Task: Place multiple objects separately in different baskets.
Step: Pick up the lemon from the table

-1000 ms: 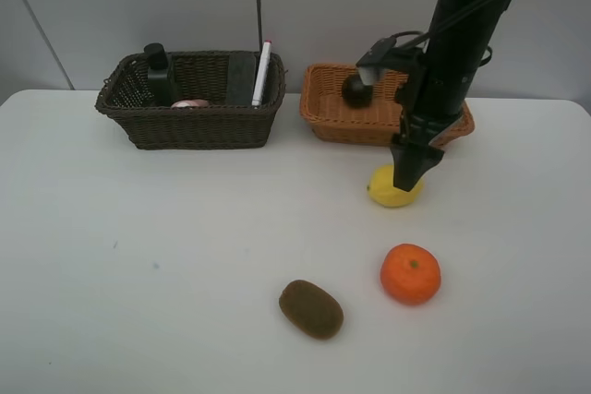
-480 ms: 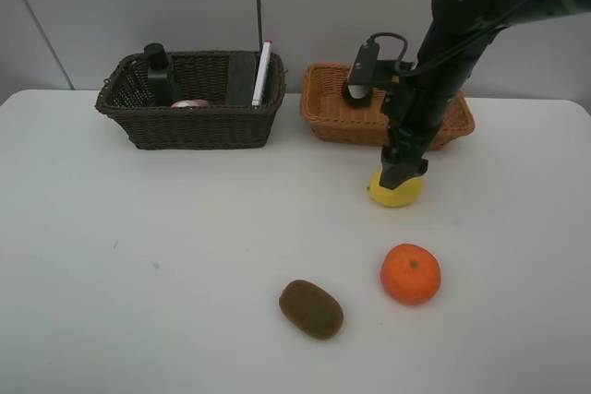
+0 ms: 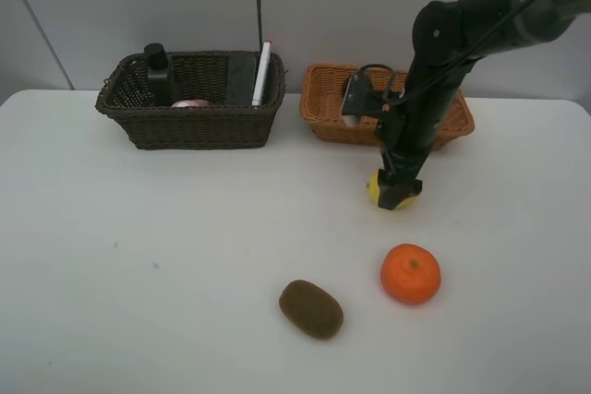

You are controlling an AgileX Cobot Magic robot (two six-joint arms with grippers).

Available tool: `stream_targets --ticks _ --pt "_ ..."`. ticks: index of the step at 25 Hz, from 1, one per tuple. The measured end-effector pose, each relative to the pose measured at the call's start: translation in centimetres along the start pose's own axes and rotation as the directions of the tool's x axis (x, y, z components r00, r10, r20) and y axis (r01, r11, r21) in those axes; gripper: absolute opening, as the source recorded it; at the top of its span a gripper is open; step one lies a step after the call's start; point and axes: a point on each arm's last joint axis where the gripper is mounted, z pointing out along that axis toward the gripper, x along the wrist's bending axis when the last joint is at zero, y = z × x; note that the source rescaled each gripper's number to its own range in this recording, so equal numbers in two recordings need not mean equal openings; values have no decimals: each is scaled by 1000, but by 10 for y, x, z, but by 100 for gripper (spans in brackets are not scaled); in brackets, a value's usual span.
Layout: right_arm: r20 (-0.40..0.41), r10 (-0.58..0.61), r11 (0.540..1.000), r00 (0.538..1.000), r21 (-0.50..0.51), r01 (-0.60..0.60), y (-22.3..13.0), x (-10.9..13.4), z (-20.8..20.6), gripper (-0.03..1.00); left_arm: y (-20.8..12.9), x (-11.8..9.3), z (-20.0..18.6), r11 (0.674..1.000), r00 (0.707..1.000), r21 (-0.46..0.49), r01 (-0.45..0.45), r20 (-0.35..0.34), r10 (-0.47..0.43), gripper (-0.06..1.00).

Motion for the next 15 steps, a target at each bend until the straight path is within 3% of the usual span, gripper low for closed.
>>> stream_targets --ticks 6,15 --pt "-54 -9 1000 999 28 10 -2 5 23 99 0 0 0 1000 1000 0 0 0 0 94" --pt "-18 -4 1000 1000 -8 4 2 1 25 100 0 0 0 1000 1000 0 0 0 0 94"
